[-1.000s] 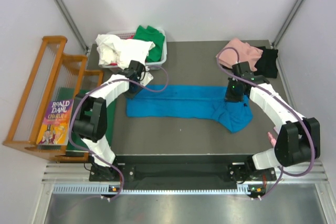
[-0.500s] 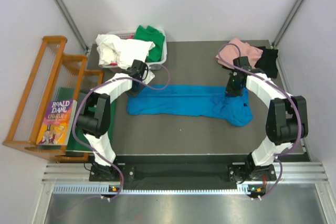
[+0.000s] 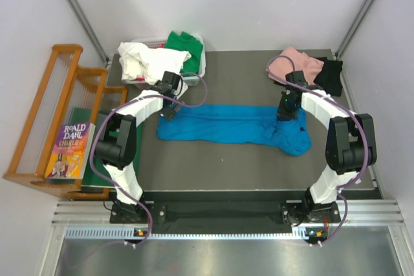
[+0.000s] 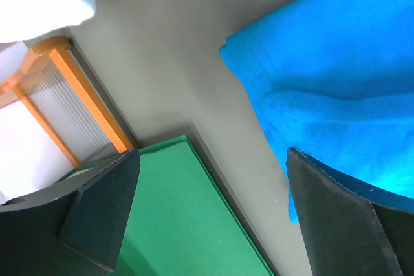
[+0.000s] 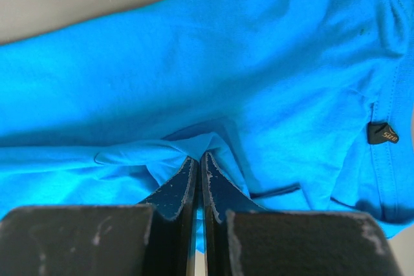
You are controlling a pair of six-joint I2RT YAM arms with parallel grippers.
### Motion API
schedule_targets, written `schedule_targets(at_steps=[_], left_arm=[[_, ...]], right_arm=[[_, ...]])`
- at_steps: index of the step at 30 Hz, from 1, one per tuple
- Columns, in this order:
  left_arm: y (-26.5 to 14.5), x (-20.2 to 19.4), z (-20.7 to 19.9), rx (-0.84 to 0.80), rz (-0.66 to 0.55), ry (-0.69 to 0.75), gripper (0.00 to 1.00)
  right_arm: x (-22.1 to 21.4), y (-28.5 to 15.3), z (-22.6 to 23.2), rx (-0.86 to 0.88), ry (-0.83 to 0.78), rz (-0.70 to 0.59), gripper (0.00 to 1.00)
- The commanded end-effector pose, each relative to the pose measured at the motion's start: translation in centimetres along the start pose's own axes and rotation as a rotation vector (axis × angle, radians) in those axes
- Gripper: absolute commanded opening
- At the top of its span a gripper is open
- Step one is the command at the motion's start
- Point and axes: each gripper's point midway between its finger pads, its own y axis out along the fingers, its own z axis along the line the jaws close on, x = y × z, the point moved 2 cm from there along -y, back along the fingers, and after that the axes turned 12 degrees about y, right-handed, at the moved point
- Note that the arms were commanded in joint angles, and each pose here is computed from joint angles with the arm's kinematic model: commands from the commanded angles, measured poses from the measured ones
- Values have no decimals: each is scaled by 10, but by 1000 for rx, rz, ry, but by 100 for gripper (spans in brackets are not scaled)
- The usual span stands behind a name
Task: Fold and stack the t-shirts
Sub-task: Fold the tshirt
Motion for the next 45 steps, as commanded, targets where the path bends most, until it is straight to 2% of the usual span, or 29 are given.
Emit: schedule_targets(at_steps=[1, 9, 13, 14, 15, 17, 18, 19, 20, 24, 26, 31, 34, 37, 40, 45], left_arm=[[-19, 10, 3, -7, -32, -54, 99], [-69, 25, 1, -116, -172, -152, 99], [-98, 40, -13, -303, -289, -226, 99], [-102, 43, -20, -348, -315, -217, 99], [-104, 44, -35, -412, -334, -208, 99], [-101, 39, -48, -448, -314, -190, 99], [-96, 34, -56, -471, -292, -181, 99], [-94, 31, -59, -480, -279, -173, 99], [-91, 30, -61, -478, -279, -162, 99], [-85, 25, -71, -505, -257, -152, 99], [-85, 25, -73, -512, -256, -149, 99], [-72, 20, -80, -499, -237, -132, 99], [-58, 14, -83, -479, -203, -112, 99], [-49, 11, -86, -466, -184, -95, 99], [-44, 8, -86, -453, -171, -83, 99], [-40, 6, -86, -440, -166, -73, 99]], right_arm=[[23, -3, 6, 12, 7, -62, 0], [38, 17, 15, -15, -10, -44, 0], [44, 31, 19, -27, -12, -26, 0], [47, 29, 21, -24, -12, -29, 6], [47, 28, 21, -25, -12, -30, 28], [47, 21, 20, -33, -13, -40, 56], [49, 18, 18, -41, -13, -57, 82], [52, 10, 16, -46, -11, -76, 96], [53, 6, 15, -56, -9, -92, 100], [66, -34, 15, -68, -4, -198, 100], [70, -70, 23, -8, -1, -270, 100], [28, -129, 41, 160, -39, -281, 100], [-12, -130, 30, 175, -57, -246, 100], [-56, -107, 1, 144, -43, -162, 100], [-80, -89, -12, 137, -26, -98, 100], [-83, -73, -15, 115, -6, -85, 100]])
